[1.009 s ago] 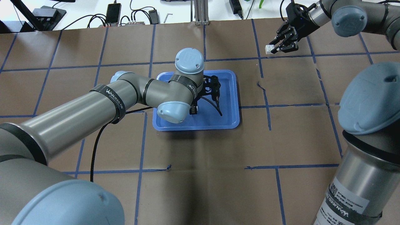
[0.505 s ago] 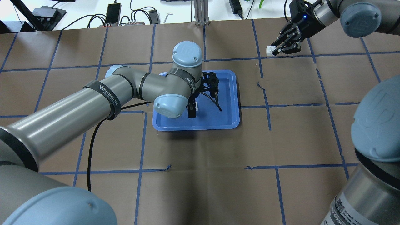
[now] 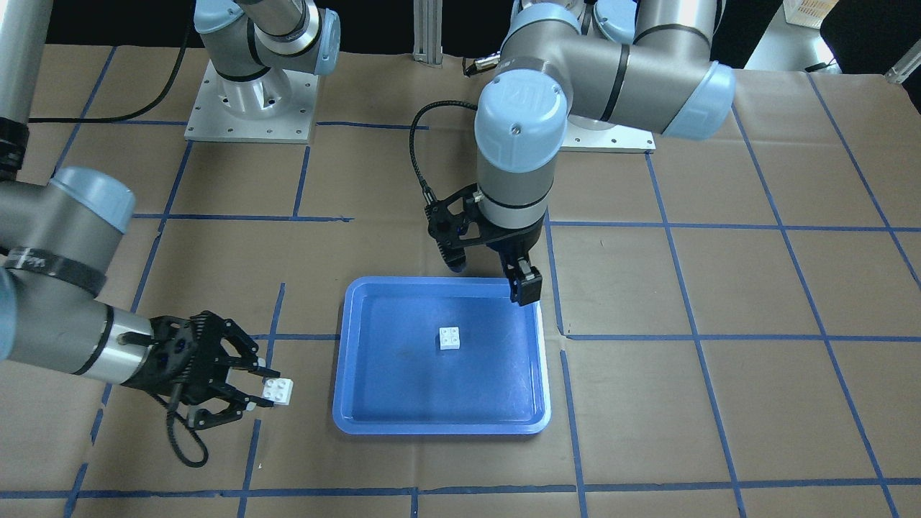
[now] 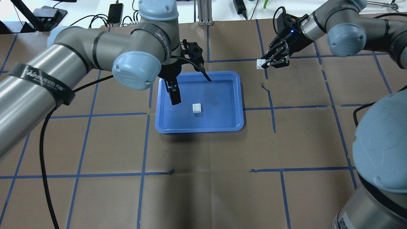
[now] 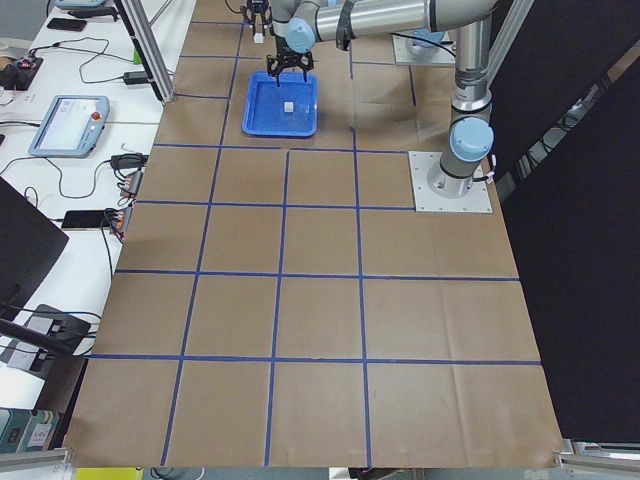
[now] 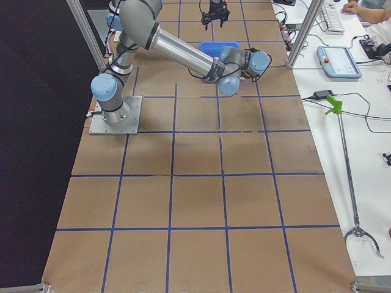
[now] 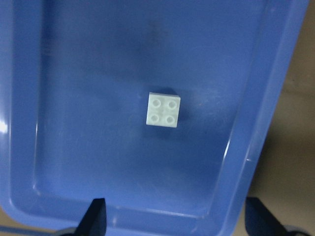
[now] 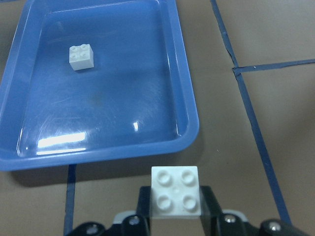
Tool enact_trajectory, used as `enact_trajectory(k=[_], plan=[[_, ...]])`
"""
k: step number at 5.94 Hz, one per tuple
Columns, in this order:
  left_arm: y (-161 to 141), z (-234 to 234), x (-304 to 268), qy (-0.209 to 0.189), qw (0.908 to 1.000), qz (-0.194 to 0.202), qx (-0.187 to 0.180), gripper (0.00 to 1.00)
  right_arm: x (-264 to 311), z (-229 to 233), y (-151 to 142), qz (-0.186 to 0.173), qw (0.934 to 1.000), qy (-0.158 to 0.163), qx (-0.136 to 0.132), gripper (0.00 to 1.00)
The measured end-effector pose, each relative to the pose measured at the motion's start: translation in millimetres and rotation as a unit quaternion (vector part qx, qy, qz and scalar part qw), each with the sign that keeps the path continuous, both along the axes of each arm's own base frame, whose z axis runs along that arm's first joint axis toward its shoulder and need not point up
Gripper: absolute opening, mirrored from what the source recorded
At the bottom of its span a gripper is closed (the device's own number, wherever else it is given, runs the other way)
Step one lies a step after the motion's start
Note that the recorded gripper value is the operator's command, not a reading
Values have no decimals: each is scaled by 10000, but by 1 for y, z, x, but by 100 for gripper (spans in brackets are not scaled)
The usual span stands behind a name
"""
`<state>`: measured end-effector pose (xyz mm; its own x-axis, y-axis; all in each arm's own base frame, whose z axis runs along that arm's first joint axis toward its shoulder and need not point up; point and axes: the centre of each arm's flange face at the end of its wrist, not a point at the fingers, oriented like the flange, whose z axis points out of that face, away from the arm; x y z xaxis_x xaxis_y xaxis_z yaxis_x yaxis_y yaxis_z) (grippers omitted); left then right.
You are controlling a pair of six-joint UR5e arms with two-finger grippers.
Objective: Assemble white blocks and place on blue tray
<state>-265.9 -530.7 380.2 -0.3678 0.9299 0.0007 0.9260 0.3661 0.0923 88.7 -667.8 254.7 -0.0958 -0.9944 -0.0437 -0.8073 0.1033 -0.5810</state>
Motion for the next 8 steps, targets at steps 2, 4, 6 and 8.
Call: enact_trajectory(k=[2, 4, 6, 8], plan=[[33, 70, 22, 96, 9911, 1242, -480, 99, 73, -26, 35, -422, 9987, 27, -290, 22], [51, 97, 44, 163, 9527, 2929, -793, 99, 138, -45, 72, -388, 9980, -35, -493, 22], [42, 116, 81, 332, 8748, 4730, -993, 99, 161, -64, 102, -219, 9980, -60, -597, 22], [48, 133, 97, 477, 8110, 5771, -839, 99, 168, -81, 120, -134, 9980, -73, -613, 22]])
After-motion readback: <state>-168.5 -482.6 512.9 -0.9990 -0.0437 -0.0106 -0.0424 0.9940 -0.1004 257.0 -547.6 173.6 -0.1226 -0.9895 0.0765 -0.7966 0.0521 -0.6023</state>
